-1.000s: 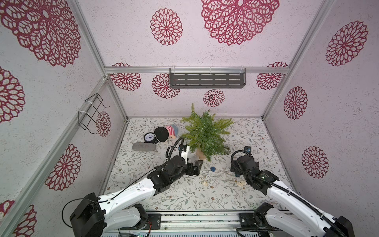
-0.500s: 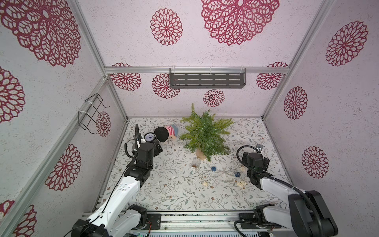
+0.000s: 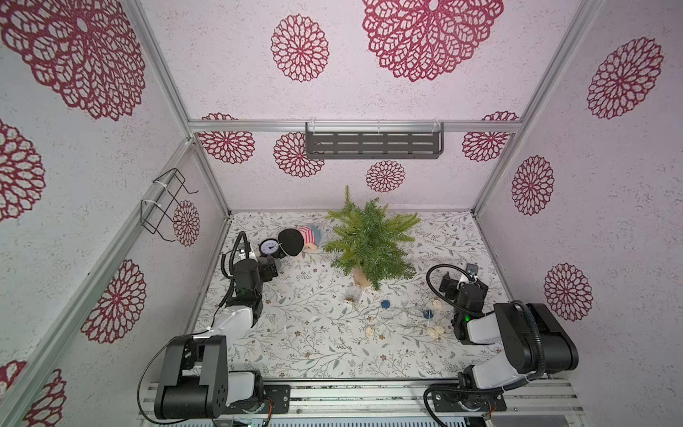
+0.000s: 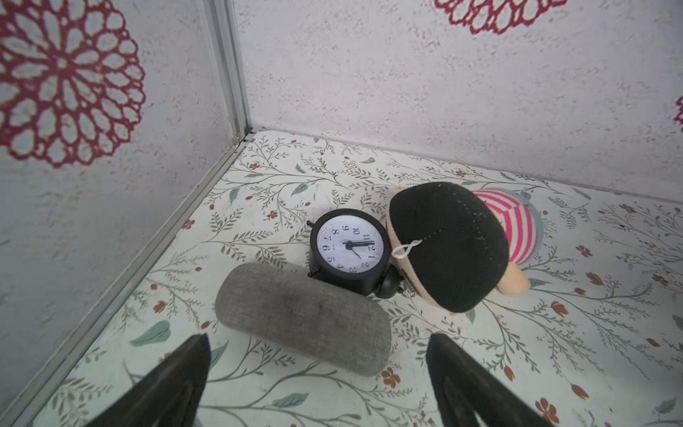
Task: Remove string lights from the small christmas tree
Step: Reset both arms
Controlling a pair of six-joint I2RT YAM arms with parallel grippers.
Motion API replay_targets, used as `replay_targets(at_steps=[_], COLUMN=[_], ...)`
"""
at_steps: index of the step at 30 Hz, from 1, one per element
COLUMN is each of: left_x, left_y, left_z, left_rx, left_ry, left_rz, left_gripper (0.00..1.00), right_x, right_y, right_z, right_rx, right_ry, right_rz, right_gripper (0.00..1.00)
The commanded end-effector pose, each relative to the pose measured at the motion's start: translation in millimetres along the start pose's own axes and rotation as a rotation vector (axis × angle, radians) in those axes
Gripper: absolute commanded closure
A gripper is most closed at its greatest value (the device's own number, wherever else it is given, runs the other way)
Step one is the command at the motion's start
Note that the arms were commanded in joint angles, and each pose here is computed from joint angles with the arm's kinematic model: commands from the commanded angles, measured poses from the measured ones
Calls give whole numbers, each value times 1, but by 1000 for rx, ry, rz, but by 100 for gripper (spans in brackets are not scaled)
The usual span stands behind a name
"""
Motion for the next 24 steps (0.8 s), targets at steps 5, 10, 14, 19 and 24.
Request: replay_targets(at_steps=[5, 10, 14, 19, 24], left_x=[-13, -12, 2, 18, 26], left_y=[-6, 15, 10, 25, 23], left_z=[4, 11, 15, 30, 36], left_rx=[-37, -28, 9, 18, -16], left_ry=[7, -17, -57, -4, -16], left_rz=[-55, -34, -39, -130, -90], left_gripper=[4, 2, 0, 1, 3], right_x=[2, 1, 1, 1, 2], right_y=[-19, -18, -18, -18, -18], right_z=[1, 1, 1, 1, 1], right_rx=[25, 24, 24, 24, 24], right_ry=[24, 24, 24, 24, 23], right_rz=[-86, -80, -80, -81, -76], right_gripper=[1, 1, 1, 1, 1])
Point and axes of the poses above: each gripper's point midway between its finger pads, its own x axis out along the fingers, its own z axis along the line the jaws close on, y = z × x, the point moved 9 cm from there along -x, back along the fingers, and after that the axes turned 12 degrees about -x, right-handed, at the moved point
